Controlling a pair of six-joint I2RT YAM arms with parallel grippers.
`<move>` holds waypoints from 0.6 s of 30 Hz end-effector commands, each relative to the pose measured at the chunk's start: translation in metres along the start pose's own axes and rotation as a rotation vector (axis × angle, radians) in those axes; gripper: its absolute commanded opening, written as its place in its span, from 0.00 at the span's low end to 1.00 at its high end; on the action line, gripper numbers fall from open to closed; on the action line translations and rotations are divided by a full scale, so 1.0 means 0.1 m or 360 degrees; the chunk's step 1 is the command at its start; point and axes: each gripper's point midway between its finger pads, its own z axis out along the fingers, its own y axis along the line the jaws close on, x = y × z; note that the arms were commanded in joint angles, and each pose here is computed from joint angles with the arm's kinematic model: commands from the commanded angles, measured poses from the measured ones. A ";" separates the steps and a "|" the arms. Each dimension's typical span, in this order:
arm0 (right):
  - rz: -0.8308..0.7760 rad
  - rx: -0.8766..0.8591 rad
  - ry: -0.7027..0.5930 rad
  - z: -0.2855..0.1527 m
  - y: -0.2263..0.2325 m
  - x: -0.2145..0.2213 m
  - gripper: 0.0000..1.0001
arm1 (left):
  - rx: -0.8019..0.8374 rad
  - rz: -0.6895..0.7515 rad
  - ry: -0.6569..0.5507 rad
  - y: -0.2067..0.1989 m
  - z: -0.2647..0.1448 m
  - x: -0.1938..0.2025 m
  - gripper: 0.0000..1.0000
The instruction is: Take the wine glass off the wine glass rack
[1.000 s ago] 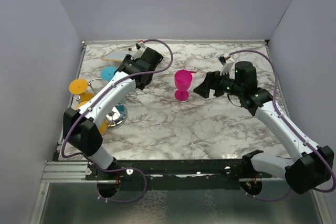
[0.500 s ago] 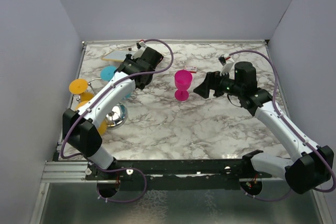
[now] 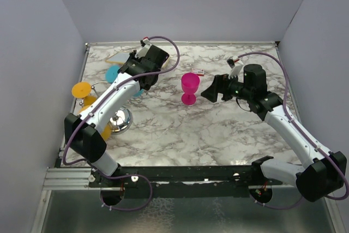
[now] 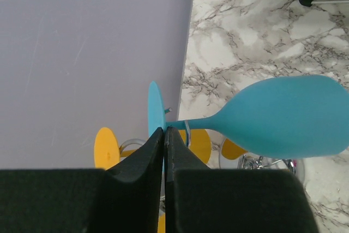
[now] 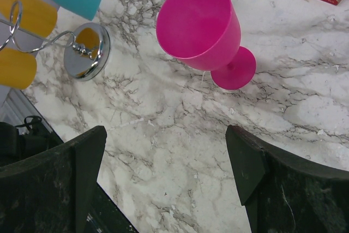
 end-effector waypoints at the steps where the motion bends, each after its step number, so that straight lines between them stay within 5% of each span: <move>1: -0.0012 -0.0008 -0.0046 0.01 0.01 -0.06 0.93 | -0.0082 -0.0068 -0.0043 0.15 -0.03 -0.19 0.00; 18: -0.0036 0.0011 -0.0055 -0.02 0.01 -0.11 0.93 | -0.0164 -0.0021 -0.0039 0.10 0.05 -0.42 0.00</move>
